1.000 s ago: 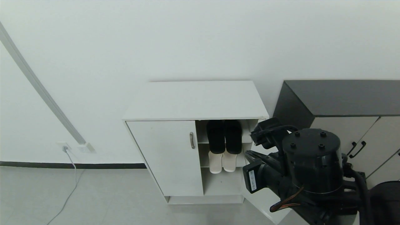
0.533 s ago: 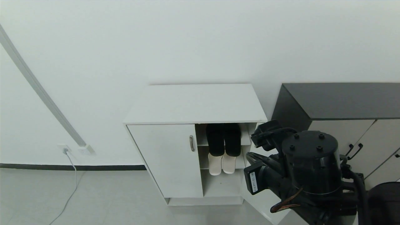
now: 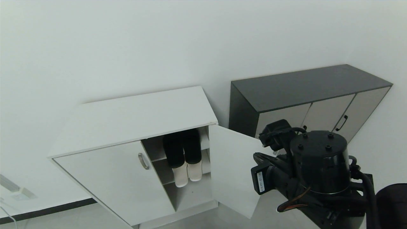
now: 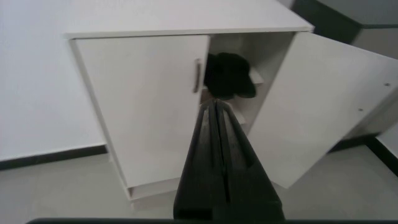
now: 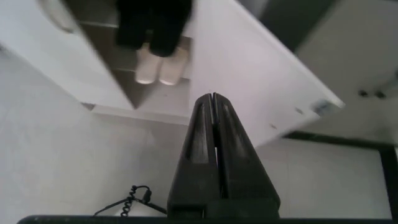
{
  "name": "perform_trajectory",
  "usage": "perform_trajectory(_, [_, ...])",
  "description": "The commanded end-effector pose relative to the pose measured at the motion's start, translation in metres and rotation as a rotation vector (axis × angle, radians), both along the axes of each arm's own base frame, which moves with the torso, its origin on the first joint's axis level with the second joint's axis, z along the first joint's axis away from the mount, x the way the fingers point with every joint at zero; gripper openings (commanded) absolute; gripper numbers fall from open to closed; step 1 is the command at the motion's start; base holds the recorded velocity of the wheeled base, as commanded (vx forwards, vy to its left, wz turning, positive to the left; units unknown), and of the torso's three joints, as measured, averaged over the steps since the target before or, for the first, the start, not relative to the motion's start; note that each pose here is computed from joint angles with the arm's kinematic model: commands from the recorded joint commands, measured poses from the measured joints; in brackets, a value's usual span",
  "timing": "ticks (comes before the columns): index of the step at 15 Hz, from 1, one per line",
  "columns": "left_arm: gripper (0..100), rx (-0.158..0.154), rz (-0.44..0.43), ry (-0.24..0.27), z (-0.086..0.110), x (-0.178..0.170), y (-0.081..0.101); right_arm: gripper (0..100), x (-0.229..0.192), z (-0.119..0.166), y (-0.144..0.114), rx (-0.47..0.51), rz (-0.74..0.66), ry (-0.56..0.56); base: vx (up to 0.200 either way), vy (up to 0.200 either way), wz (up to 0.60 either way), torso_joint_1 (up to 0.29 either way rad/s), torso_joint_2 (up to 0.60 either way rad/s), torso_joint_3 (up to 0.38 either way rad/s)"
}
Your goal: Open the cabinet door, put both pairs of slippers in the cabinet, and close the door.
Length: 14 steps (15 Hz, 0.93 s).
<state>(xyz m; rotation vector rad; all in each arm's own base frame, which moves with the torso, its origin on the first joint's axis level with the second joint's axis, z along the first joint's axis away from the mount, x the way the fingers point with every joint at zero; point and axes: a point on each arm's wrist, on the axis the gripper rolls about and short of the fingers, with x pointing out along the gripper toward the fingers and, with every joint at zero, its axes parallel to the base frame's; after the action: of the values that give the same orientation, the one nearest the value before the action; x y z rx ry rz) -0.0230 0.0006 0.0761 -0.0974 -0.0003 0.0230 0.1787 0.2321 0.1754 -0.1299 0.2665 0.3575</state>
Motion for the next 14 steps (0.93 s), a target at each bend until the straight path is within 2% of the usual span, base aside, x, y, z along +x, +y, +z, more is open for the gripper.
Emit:
perform_trajectory(1, [0, -0.001, 0.0, 0.001, 0.0, 0.0, 0.0, 0, 0.003, -0.002, -0.001, -0.004, -0.009, 0.003, 0.0, 0.0, 0.0, 0.0, 0.0, 0.0])
perform_trajectory(3, [0, -0.001, 0.0, 0.001, 0.0, 0.0, 0.0, 0, 0.005, -0.002, -0.003, -0.015, -0.017, -0.001, 0.0, 0.0, 0.0, 0.0, 0.0, 0.0])
perform_trajectory(8, [0, -0.002, 0.0, 0.001, 0.0, 0.0, 0.0, 0, 0.016, -0.002, -0.01, -0.015, -0.052, 0.001, -0.2, 0.0, 0.0, 0.001, 0.01, 0.002])
perform_trajectory(14, [0, -0.002, 0.003, -0.001, 0.0, 0.0, 0.0, 0, 0.036, -0.01, -0.013, -0.002, -0.085, -0.001, 0.0, 0.0, 0.0, 0.0, 0.0, 0.0])
